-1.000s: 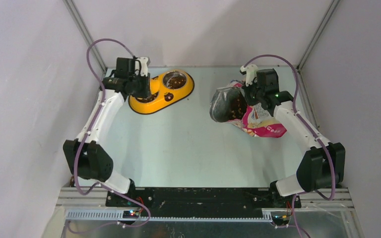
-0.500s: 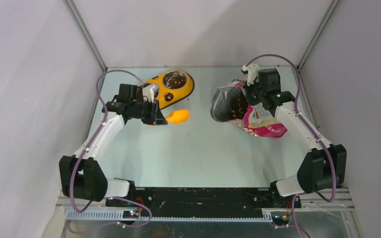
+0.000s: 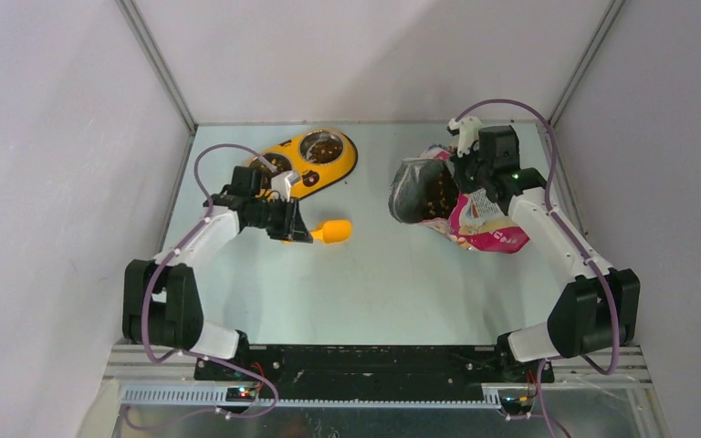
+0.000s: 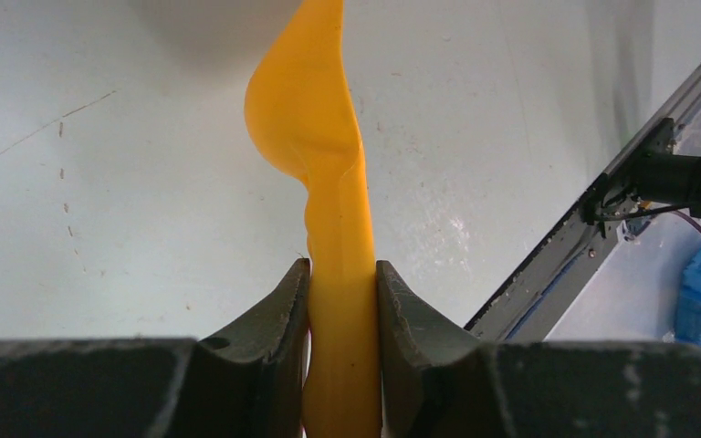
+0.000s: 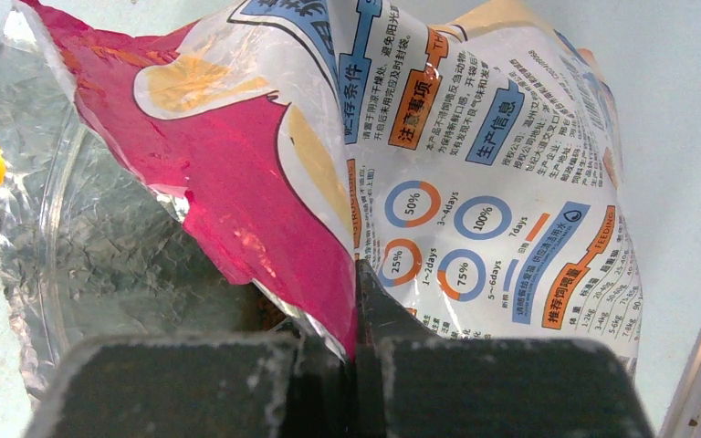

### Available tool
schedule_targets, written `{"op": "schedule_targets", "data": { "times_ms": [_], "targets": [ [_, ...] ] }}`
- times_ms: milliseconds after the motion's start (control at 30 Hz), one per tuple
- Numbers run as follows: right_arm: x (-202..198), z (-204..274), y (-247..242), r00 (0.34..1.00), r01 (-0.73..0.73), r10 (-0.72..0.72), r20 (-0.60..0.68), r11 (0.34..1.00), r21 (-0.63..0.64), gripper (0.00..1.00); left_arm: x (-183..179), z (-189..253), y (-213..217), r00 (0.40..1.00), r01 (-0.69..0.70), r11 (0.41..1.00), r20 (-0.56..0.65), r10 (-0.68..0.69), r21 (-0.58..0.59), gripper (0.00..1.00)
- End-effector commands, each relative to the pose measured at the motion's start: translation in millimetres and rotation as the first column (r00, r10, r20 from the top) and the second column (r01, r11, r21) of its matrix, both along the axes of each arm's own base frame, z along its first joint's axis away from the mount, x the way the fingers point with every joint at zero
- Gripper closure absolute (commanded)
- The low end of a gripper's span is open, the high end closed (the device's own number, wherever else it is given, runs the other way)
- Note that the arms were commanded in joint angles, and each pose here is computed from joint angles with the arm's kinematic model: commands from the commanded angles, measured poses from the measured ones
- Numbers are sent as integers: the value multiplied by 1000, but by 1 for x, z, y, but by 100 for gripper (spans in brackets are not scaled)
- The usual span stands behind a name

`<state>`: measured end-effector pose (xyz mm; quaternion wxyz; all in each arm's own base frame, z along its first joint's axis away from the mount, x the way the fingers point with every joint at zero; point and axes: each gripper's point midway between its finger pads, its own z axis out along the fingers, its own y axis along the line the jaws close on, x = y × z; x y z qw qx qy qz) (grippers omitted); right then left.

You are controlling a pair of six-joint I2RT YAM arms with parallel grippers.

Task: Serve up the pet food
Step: Place the spatula at the center of the board.

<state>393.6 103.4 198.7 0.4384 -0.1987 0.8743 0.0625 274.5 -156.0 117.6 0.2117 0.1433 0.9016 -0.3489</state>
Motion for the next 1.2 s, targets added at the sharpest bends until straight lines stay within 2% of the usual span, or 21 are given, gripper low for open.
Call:
{"op": "schedule_targets", "data": {
  "times_ms": [0,167,333,467,533,600,633,700,1000,1133,1167],
  "targets": [
    [-2,22,-5,998,14,-15,53,1000,19,100,16,-7,2,999,-8,1000,41,7,20,92],
    [-2,23,-5,998,14,-15,55,1000,20,100,22,-25,9,999,-34,998,-6,35,51,83],
    [-2,23,-5,998,12,-13,55,1000,22,100,25,-34,15,998,-50,996,-35,52,71,69],
    [-3,24,-4,998,6,-7,57,1000,22,100,25,-38,18,997,-53,995,-52,57,84,54],
    [-4,26,-3,998,3,-4,62,1000,23,100,25,-39,19,997,-55,995,-54,60,87,42],
    [-5,28,-2,998,0,-1,68,1000,21,100,25,-38,19,997,-55,995,-54,60,86,35],
    [-5,29,-1,997,-3,1,71,1000,19,100,26,-38,19,997,-56,995,-53,61,85,27],
    [-5,32,0,996,-6,5,85,1000,14,100,25,-37,19,997,-56,995,-53,60,83,22],
    [-11,68,9,980,27,-1,198,991,-128,100,44,4,20,996,-69,995,68,64,71,14],
    [-15,98,7,957,105,-32,289,965,-241,100,55,27,21,989,-83,994,130,73,77,13],
    [-18,104,18,950,80,13,313,956,-281,100,59,33,21,986,-86,994,146,75,73,13]
  ]
}}
